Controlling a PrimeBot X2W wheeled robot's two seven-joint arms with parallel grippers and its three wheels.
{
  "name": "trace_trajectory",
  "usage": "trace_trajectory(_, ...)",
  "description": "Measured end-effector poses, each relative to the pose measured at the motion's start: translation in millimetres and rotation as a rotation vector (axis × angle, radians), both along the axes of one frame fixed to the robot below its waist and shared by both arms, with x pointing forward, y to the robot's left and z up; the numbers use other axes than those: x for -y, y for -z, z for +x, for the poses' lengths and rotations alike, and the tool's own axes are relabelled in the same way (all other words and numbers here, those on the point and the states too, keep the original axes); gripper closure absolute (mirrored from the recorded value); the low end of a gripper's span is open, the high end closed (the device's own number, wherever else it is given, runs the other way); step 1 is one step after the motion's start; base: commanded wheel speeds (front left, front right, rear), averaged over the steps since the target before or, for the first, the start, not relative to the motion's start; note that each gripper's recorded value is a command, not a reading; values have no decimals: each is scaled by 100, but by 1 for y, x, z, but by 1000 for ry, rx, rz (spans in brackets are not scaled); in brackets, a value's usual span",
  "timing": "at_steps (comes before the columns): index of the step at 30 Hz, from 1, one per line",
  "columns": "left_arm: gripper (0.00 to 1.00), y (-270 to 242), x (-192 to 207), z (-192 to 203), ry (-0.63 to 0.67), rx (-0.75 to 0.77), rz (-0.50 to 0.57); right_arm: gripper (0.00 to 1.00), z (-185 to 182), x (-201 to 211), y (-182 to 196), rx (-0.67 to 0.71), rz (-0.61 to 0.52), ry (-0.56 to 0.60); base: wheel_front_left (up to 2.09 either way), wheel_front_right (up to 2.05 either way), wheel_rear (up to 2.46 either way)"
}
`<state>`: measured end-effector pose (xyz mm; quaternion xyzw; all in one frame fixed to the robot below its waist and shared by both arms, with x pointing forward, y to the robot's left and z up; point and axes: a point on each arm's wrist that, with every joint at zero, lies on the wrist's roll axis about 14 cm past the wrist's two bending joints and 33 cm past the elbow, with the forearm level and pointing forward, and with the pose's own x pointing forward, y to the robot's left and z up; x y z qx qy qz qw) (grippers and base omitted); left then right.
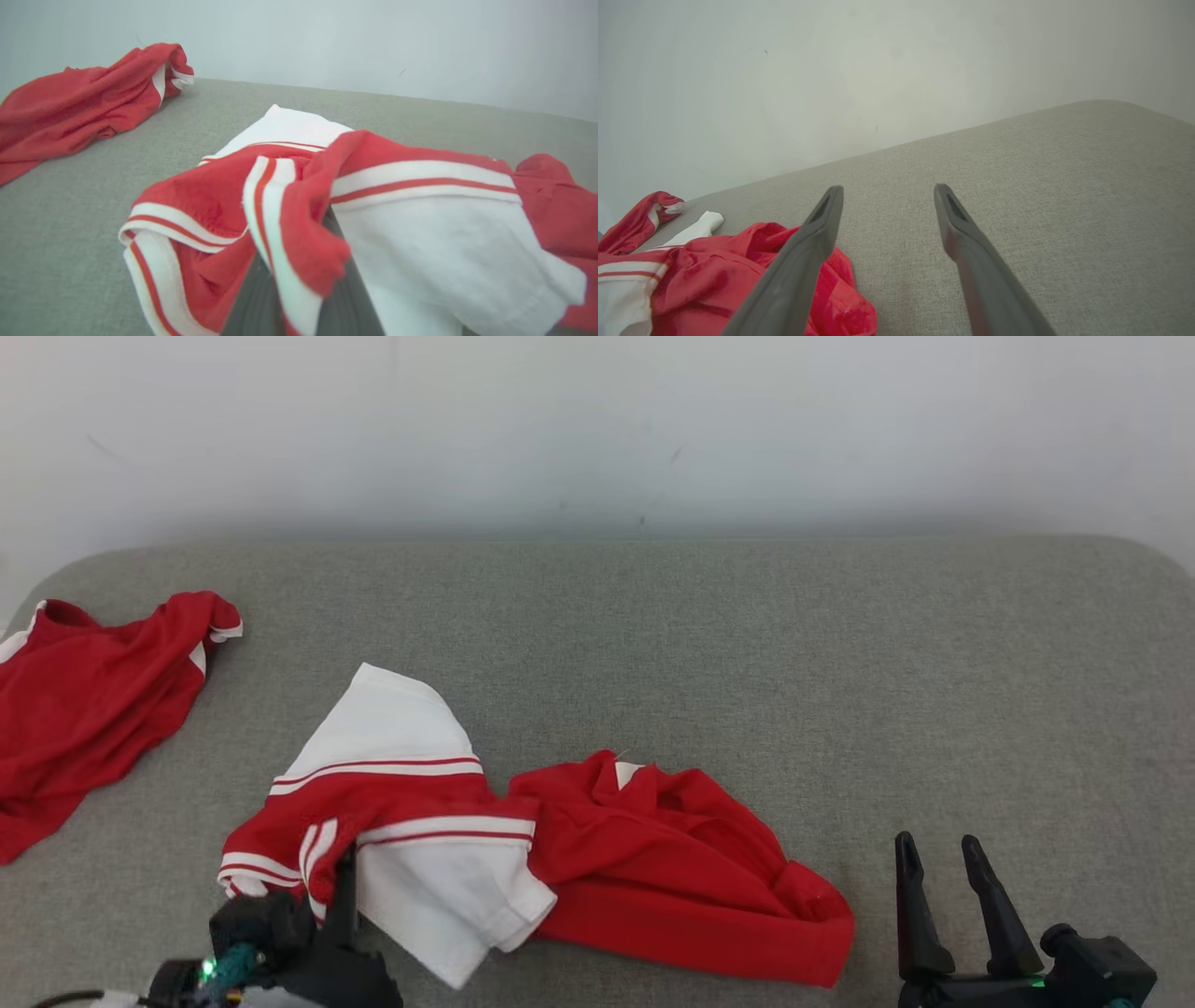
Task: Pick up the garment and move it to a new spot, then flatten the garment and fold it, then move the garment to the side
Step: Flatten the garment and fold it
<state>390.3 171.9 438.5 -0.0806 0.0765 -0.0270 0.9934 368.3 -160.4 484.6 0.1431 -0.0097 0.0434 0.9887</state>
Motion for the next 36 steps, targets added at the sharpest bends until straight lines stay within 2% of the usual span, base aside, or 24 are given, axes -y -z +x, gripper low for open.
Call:
trace_trajectory(1, 100, -17, 3, 16, 32, 51, 28, 0, 0, 1, 1, -2, 4, 4, 0, 0, 0)
trace_trajectory(8, 100, -56, 11, 62, 119, 146, 107, 0, -2, 11, 2, -8, 6, 35, 0, 0, 0)
trace_trajectory(16, 100, -18, 27, 79, 205, -8, 162, 0, -7, 26, 7, -27, 4, 82, 0, 0, 0)
trace_trajectory(18, 0, -14, 27, 79, 205, -13, 165, 0, -9, 28, 8, -31, 3, 89, 0, 0, 0)
trace_trajectory(22, 0, -23, 22, 79, 170, 24, 162, 0, -8, 28, 10, -36, 4, 90, 0, 0, 0)
trace_trajectory(27, 0, -57, 9, 72, 105, 144, 144, 0, -6, 17, 14, -47, 9, 54, 0, 0, 0)
trace_trajectory(31, 0, -53, 4, 45, 66, 154, 102, 0, -1, 5, 13, -43, 18, 18, 0, 0, 0)
trace_trajectory(36, 0, -26, 8, 4, 39, 86, 41, 0, 2, -6, 10, -33, 22, -14, 0, 0, 0)
